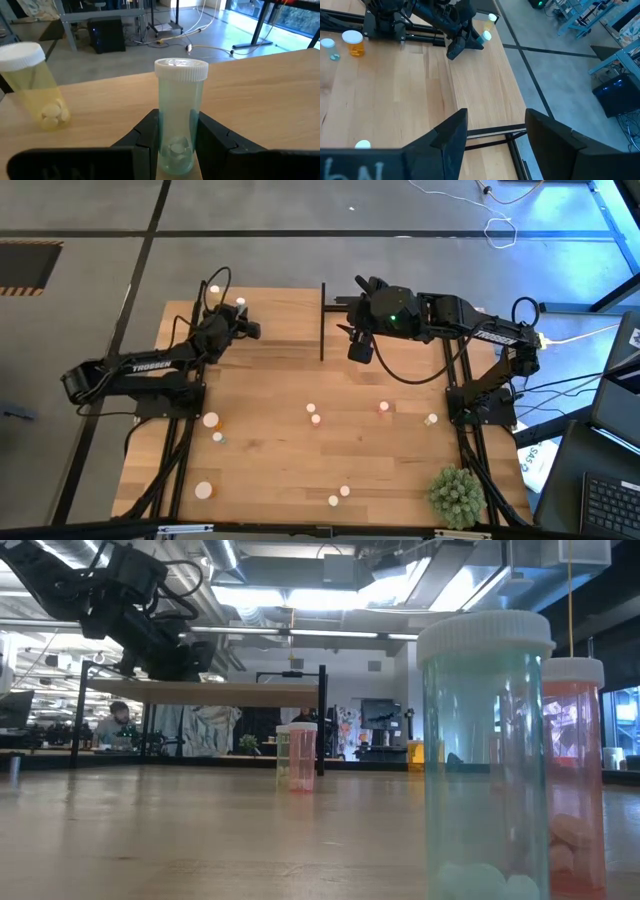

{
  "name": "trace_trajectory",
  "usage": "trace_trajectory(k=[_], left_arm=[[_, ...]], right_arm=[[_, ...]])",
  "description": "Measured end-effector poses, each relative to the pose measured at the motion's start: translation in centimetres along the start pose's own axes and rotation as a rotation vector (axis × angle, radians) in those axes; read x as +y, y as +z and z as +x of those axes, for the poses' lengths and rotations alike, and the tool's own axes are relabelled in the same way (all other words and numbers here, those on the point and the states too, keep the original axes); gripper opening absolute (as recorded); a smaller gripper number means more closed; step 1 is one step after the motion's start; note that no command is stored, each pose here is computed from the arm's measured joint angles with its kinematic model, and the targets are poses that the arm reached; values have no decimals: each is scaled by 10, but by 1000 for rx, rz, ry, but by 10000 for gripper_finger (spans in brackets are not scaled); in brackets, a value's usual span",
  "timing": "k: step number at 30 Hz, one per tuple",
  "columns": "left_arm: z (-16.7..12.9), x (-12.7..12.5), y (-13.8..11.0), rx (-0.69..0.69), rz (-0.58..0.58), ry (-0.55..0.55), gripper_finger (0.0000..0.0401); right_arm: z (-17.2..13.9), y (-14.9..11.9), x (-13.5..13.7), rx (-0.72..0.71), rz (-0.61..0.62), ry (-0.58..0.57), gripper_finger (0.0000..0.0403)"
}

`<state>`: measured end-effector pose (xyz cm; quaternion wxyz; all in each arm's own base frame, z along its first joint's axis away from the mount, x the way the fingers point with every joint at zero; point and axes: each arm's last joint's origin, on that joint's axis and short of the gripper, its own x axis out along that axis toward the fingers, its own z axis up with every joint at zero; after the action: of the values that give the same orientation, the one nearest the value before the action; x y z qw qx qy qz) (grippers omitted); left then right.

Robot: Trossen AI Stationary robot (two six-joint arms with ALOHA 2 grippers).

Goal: Pick and place medicine bottles onto shelf by color
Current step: Put the top right small blue pill on the shelf

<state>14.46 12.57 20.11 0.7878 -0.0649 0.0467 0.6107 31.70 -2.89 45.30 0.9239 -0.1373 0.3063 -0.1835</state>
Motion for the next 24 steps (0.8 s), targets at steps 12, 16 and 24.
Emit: trace_trajectory(k=[12, 16, 24], left_arm=[[0, 0, 0, 4, -5, 0, 88], [0, -1, -1, 9, -23, -30, 88], [0, -1, 0, 10, -60, -32, 88]], right_arm=[[0, 0, 0, 0, 0, 0, 200], [0, 0, 0, 0, 0, 0, 200], [0, 0, 0, 0, 0, 0, 200]])
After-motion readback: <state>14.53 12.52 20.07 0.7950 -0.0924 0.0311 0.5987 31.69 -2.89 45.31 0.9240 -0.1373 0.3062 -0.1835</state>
